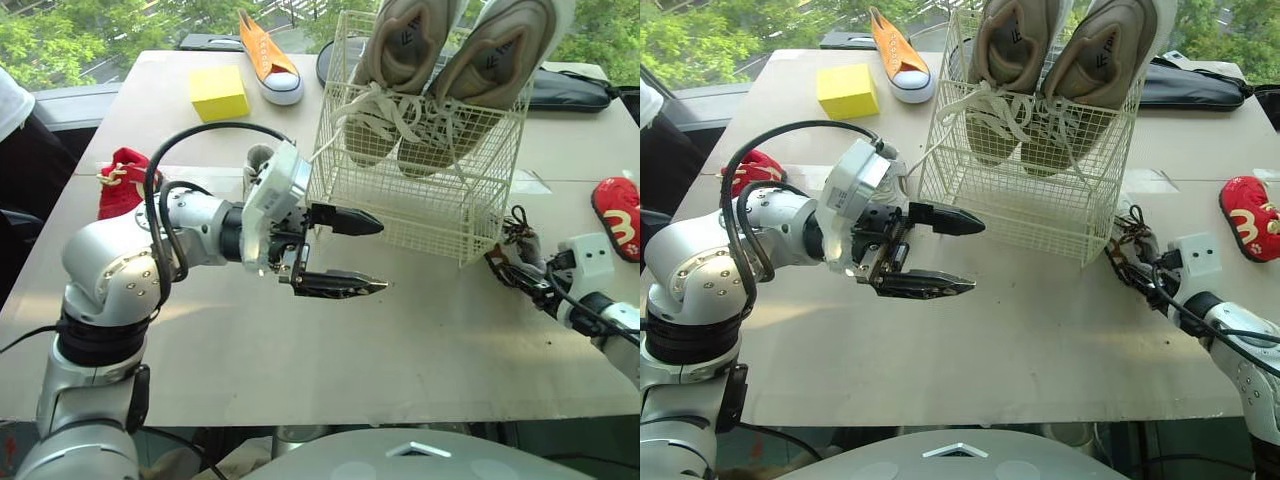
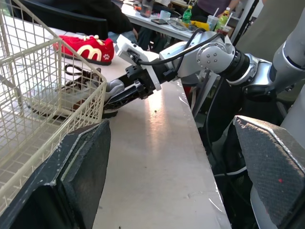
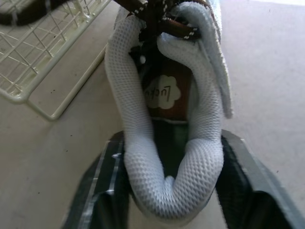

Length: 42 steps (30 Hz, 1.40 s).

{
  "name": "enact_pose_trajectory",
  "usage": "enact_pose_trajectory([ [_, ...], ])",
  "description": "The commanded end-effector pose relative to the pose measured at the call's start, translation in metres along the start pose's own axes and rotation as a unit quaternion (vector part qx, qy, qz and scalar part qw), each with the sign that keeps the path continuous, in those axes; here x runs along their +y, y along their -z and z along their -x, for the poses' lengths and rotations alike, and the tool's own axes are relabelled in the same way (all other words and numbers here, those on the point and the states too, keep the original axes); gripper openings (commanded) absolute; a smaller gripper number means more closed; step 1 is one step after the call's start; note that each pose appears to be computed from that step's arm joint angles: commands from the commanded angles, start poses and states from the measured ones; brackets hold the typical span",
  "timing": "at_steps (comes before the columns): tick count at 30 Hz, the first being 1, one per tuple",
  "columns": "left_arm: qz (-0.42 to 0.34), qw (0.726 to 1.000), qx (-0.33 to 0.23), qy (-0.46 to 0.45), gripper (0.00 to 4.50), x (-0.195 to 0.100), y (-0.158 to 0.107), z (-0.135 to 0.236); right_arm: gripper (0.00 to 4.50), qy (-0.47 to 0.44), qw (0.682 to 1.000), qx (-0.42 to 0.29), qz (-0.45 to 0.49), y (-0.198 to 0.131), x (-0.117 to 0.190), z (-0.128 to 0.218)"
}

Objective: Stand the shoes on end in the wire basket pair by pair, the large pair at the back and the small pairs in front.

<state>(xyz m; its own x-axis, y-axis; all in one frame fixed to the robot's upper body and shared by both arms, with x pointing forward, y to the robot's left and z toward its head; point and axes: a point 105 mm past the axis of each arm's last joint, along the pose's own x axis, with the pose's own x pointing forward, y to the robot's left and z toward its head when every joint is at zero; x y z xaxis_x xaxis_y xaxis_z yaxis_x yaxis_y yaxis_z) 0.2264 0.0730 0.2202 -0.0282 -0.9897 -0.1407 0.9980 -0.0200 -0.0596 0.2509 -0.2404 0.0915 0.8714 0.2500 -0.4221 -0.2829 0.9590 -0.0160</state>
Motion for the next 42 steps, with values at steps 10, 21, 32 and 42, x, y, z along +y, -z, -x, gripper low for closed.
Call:
enact_pose_trajectory([
  [10, 0.047, 0.999, 0.017, 0.016, 4.50, 0.018, -0.021, -0.010, 0.13, 0.016, 0.932, 0.094, 0.349, -0.054, -0.060, 0.136],
  [21, 0.067, 0.987, 0.057, 0.132, 4.50, 0.034, -0.054, -0.032, 0.06, -0.289, 0.827, 0.024, 0.481, -0.135, 0.067, 0.156],
  [32, 0.082, 0.968, 0.174, 0.162, 3.94, 0.028, -0.023, -0.040, 0.04, -0.345, 0.708, -0.142, 0.599, -0.186, 0.127, 0.106],
  [42, 0.110, 0.978, 0.124, 0.129, 0.47, 0.025, -0.034, -0.019, 3.03, -0.329, 0.735, -0.202, 0.557, -0.208, 0.130, 0.087],
])
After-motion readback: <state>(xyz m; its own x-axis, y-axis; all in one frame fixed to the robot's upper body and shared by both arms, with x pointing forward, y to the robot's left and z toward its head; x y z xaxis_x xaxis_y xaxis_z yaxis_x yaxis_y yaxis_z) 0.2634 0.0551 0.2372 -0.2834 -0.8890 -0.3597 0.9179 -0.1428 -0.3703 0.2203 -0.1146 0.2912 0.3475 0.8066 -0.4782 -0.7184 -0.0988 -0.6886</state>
